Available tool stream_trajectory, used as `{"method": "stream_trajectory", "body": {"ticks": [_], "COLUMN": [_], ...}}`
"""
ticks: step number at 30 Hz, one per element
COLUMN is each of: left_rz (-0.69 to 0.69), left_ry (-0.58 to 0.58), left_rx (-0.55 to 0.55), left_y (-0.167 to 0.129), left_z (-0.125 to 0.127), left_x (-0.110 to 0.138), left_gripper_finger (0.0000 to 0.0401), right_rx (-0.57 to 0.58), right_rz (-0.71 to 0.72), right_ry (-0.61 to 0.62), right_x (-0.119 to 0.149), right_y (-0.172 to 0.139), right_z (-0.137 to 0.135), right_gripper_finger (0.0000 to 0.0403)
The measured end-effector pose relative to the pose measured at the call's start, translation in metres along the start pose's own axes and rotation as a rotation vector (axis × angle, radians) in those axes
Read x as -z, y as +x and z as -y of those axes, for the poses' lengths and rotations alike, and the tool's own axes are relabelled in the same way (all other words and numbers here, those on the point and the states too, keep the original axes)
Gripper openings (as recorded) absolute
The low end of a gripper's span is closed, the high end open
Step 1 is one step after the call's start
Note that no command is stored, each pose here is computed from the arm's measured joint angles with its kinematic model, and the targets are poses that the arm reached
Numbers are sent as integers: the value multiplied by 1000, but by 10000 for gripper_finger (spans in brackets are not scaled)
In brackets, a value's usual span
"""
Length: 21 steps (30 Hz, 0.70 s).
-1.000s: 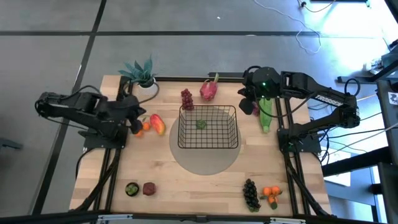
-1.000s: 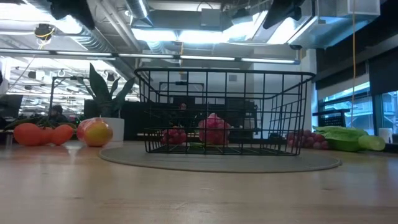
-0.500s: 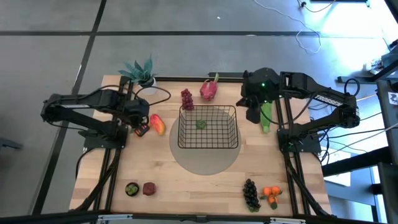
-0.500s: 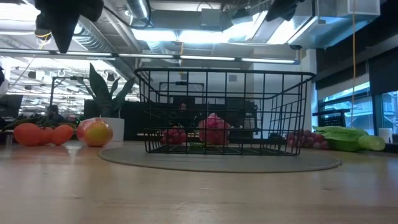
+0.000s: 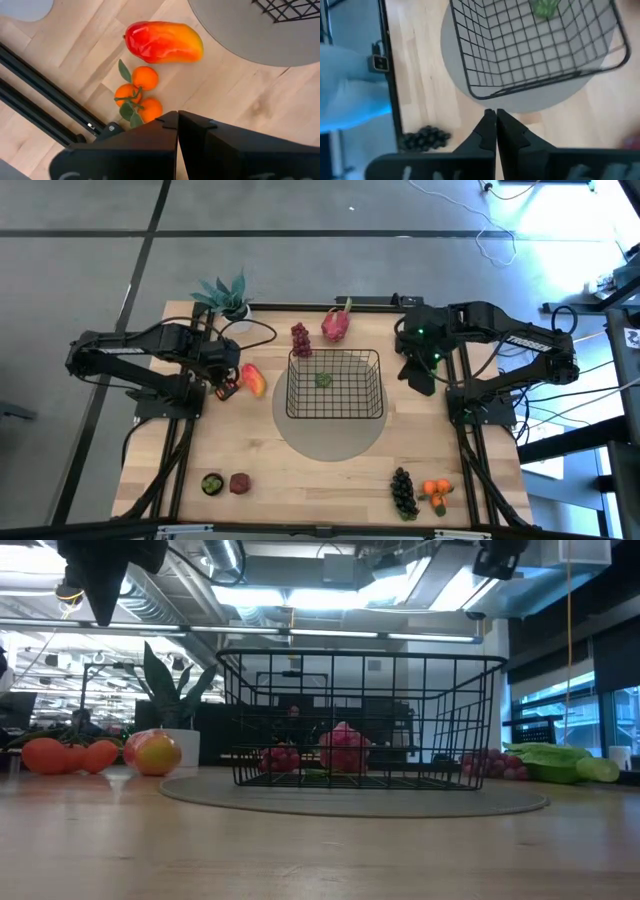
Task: Build produce basket
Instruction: Put the pink dragon fruit into the black wire basket
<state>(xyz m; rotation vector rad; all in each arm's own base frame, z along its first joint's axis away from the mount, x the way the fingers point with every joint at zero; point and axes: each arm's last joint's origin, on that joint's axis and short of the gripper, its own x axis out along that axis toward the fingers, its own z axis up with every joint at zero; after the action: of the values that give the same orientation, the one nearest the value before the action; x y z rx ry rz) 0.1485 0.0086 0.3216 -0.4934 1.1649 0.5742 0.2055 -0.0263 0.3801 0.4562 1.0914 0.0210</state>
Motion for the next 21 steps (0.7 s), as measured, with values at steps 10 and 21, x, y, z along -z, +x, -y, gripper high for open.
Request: {"method": "stream_trajectory", "body": {"ticks": [10, 21], "left_rz": [7, 7], "left_ry": [-1, -1], "left_rx": [-9, -9], "left_y": [0, 0], "left_z": [0, 0], "left_x": [0, 0], "left_gripper_finger": [0, 0], "right_rx": [-24, 102], "right_rz": [-30, 13], "right_ry": [13, 189], "right_x": [3, 2], "right_y": [2, 2], "right_z": [-6, -2], "right_gripper_finger": [0, 3]}}
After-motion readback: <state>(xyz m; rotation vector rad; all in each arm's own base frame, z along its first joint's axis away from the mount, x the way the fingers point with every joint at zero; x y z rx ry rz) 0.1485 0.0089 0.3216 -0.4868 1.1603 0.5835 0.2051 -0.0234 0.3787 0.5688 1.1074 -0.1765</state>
